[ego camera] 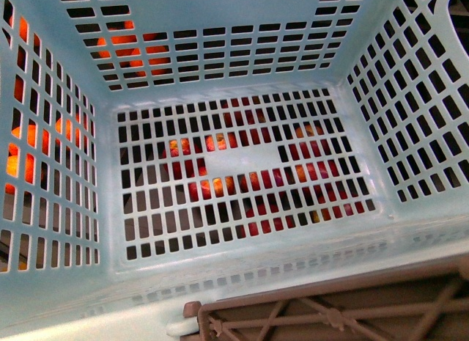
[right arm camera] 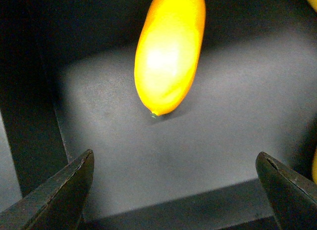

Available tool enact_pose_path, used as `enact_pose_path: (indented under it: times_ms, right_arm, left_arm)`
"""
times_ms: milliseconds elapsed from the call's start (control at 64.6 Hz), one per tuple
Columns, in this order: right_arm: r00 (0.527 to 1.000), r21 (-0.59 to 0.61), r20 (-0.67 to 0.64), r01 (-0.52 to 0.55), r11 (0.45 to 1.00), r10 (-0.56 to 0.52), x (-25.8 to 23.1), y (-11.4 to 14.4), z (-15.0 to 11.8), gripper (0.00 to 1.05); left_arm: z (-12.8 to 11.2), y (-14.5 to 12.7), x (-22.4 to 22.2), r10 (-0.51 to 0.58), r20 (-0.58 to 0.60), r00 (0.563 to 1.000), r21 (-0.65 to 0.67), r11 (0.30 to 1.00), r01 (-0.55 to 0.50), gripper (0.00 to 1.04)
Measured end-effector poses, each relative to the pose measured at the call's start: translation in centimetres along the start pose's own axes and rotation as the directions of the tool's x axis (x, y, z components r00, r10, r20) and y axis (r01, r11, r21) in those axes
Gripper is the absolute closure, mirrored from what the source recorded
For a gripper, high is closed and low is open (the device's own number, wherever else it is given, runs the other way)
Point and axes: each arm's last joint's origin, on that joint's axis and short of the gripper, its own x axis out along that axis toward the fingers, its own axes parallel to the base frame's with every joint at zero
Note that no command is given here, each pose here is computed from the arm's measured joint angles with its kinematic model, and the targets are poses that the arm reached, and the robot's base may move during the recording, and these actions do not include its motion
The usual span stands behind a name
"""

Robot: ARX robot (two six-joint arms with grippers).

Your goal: Pick mango and avocado into basket

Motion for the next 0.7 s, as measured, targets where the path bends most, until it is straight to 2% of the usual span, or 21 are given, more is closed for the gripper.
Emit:
enact_pose_path:
  times_ms: [697]
  right_arm:
    - [1.000,-0.009,-0.016,-0.010,1.000,0.009,9.7,0.6,4.0,0.09]
  left_arm:
    - [0.0,0.0,0.0,-0.001,-0.002,1.000,0.000,1.000,0.001,0.91]
